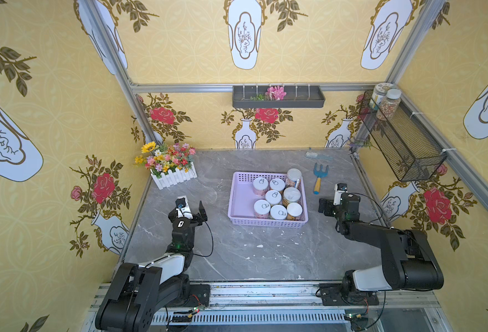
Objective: Put the canned food in the basket
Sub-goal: Reset both arms
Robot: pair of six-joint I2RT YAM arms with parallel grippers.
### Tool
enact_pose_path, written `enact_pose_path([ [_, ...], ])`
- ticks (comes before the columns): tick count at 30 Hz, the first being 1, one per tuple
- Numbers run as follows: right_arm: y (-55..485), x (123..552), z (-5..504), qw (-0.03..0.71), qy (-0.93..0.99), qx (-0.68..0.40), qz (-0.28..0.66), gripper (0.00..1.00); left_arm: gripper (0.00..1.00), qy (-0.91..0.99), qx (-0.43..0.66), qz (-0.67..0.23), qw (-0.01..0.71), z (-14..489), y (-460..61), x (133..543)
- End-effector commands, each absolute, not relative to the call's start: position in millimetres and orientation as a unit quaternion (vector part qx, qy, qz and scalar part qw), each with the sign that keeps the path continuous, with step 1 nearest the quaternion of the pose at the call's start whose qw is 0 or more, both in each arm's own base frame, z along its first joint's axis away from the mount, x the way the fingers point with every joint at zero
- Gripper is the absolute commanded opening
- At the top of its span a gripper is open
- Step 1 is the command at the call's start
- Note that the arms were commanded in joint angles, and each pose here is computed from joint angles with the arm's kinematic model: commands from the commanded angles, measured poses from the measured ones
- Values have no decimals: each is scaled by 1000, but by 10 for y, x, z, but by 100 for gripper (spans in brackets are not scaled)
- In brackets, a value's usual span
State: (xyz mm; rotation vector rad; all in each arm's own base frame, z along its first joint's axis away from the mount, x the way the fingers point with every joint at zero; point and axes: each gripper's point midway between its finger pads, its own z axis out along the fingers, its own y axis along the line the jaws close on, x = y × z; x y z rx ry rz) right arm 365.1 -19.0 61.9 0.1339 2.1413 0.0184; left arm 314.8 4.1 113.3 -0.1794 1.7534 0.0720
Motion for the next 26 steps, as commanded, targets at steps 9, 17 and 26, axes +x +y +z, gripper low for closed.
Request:
enact_pose_path([
  [9, 25, 3579, 734, 547, 836, -11, 41, 97, 100, 732, -125, 23, 669, 1264, 257, 3252],
  [17, 19, 3588, 757, 553, 832, -9, 38, 97, 100, 734, -156, 18, 661, 1234, 400, 3264],
  [26, 36, 3589, 748, 552, 833, -12, 32, 97, 100, 734, -156, 18, 660, 1232, 400, 3264],
])
